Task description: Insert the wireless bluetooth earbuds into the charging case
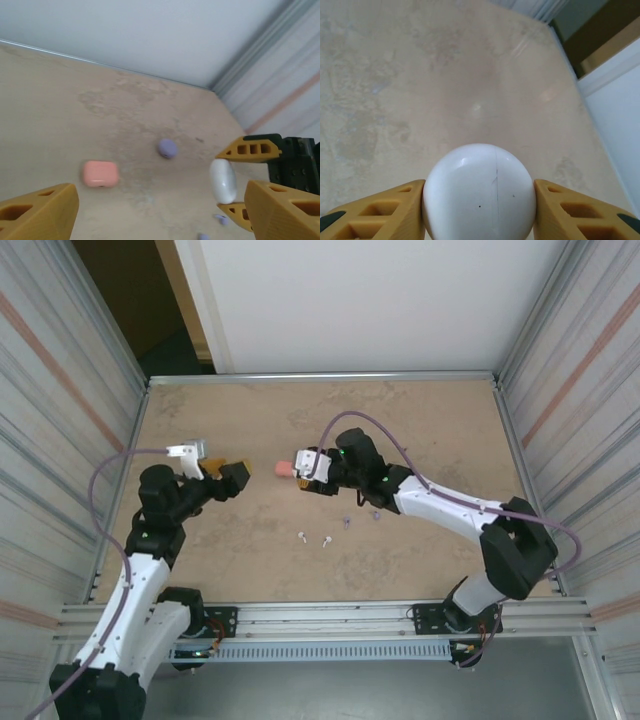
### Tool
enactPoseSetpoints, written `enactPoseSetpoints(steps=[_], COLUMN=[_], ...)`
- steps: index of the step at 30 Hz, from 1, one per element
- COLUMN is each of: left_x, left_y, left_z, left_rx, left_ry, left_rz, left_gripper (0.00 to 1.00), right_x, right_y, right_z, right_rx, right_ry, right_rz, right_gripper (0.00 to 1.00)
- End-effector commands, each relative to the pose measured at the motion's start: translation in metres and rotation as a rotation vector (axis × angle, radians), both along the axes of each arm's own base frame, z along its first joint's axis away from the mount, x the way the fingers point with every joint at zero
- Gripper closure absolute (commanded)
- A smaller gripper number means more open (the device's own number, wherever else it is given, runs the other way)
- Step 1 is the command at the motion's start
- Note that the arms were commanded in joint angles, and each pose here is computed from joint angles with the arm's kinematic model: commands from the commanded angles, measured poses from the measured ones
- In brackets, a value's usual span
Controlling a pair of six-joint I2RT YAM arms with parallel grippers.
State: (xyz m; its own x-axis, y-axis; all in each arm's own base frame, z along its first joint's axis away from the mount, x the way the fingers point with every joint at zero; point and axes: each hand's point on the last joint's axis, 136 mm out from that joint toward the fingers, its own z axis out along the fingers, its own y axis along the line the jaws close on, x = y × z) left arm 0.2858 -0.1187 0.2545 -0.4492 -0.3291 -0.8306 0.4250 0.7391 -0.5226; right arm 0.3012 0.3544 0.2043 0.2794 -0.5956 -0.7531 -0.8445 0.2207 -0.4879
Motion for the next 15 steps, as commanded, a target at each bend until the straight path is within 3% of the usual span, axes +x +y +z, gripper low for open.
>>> enactPoseSetpoints(steps=[1,5,15], left_x=[-0.007,-0.007,-0.020], left_y=[-0.028,-0.052,-0.108], left_z=[0.034,0.037,0.048], left_rx=[-0.172,-0.244,-0.204], left_ry=[-0.028,0.011,-0.030], left_rz=[-0.173,-0.280,-0.448], left_gripper=[0.15,0.19,0.22], right_x=[0.005,-0.001,-0.006], right_y=[-0.007,-0.009,-0.014], right_z=[0.042,0.060,0.083], right_rx=[0.102,0.155,0.248], right_ry=[-0.107,-0.146,-0.143], right_rz=[-0.045,-0.047,-0.055], right_gripper=[0.50,0.50,0.50])
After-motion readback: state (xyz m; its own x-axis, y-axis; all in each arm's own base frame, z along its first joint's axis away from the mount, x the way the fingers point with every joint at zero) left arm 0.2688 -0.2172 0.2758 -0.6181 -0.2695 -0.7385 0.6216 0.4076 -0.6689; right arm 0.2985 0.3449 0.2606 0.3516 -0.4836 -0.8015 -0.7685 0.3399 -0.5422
